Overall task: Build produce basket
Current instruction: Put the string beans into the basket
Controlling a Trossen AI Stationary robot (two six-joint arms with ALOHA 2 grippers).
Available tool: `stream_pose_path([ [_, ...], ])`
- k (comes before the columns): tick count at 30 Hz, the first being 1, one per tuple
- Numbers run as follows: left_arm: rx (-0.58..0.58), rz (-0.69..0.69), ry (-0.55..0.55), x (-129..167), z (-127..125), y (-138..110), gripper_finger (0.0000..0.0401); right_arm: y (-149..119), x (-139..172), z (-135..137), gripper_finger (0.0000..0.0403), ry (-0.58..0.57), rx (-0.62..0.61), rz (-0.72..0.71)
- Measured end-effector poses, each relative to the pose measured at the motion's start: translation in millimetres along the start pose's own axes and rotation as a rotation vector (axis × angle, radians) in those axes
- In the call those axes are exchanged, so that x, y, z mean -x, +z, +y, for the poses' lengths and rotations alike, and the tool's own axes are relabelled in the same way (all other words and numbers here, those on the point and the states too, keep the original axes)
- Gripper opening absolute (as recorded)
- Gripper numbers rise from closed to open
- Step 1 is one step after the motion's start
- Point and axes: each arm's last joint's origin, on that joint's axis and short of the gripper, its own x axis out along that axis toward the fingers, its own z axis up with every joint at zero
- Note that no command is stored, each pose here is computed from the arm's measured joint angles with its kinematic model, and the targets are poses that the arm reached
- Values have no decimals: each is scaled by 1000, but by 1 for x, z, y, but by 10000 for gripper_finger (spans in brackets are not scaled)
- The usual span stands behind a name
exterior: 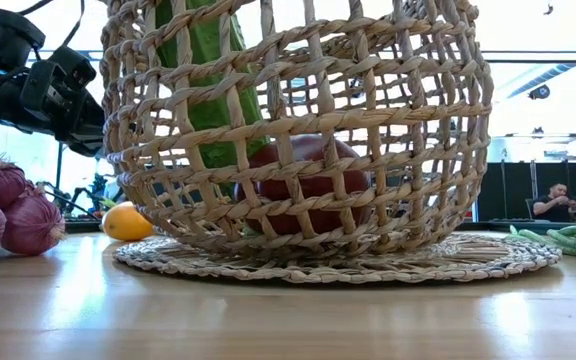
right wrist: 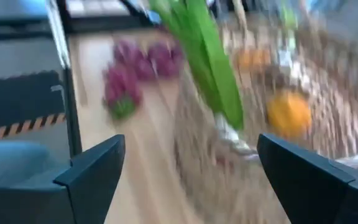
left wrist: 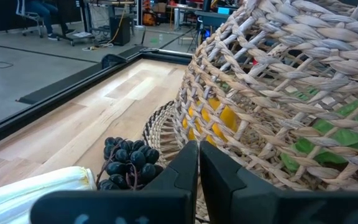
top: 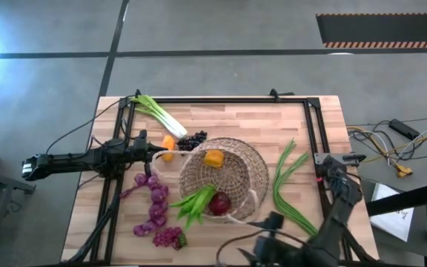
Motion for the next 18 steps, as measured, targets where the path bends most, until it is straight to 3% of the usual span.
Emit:
stream_pose_path([
  [3, 0, 0, 0, 0, 0, 0, 0, -27, 11, 2, 344, -36, -123, 127],
  [7, 0, 2, 0, 0, 0, 0, 0, -57, 11, 14, 328, -24, -146, 198],
  [13, 0, 0, 0, 0, 0, 0, 0, -102, -9, 9, 325, -168, -167, 386],
  [18, 0, 1, 0, 0, 0, 0, 0, -130, -20, -12, 324, -306, -188, 573],
])
